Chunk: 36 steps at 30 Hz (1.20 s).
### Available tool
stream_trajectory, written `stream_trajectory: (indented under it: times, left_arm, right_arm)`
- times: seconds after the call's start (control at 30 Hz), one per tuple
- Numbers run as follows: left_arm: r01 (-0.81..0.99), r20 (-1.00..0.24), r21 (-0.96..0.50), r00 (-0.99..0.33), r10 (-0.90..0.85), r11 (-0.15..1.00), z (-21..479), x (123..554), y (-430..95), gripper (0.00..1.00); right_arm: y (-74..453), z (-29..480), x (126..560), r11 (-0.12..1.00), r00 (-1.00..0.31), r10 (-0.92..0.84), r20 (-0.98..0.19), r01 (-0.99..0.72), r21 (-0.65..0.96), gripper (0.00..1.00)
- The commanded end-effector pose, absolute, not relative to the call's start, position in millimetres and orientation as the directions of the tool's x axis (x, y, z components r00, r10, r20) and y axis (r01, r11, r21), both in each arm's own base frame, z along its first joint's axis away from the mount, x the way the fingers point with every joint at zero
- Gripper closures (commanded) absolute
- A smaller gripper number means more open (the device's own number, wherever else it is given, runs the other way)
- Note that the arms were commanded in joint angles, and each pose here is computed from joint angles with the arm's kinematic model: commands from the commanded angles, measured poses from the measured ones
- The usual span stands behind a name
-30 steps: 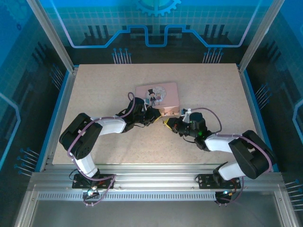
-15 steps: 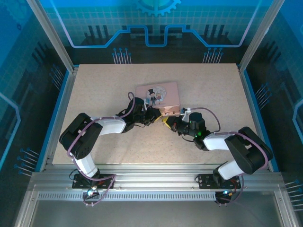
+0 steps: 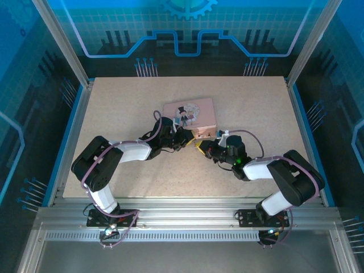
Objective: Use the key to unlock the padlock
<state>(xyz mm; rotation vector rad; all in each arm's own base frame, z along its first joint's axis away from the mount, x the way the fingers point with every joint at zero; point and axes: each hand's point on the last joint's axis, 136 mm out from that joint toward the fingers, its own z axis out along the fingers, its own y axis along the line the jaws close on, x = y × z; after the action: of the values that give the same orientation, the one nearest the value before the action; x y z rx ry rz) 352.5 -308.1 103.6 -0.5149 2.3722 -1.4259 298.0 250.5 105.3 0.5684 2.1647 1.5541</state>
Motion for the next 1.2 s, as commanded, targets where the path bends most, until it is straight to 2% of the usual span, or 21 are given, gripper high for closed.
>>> stream_trajectory:
  times: [0.0, 0.57, 1.17]
  left_arm:
    - [-0.097, -0.075, -0.924, -0.902, -0.424, 0.370, 125, 344, -317, 0.89]
    - [-0.097, -0.066, -0.929, -0.906, -0.418, 0.357, 123, 343, -319, 0.89]
    - [-0.096, -0.065, -0.932, -0.904, -0.422, 0.349, 124, 345, -320, 0.89]
  right_arm:
    - [255, 120, 303, 0.270, -0.823, 0.556, -0.119, 0.043, 0.962, 1.00]
    - [256, 123, 313, 0.255, -0.818, 0.562, -0.125, 0.027, 0.967, 1.00]
    - [251, 126, 304, 0.263, -0.815, 0.562, -0.142, 0.013, 0.965, 1.00]
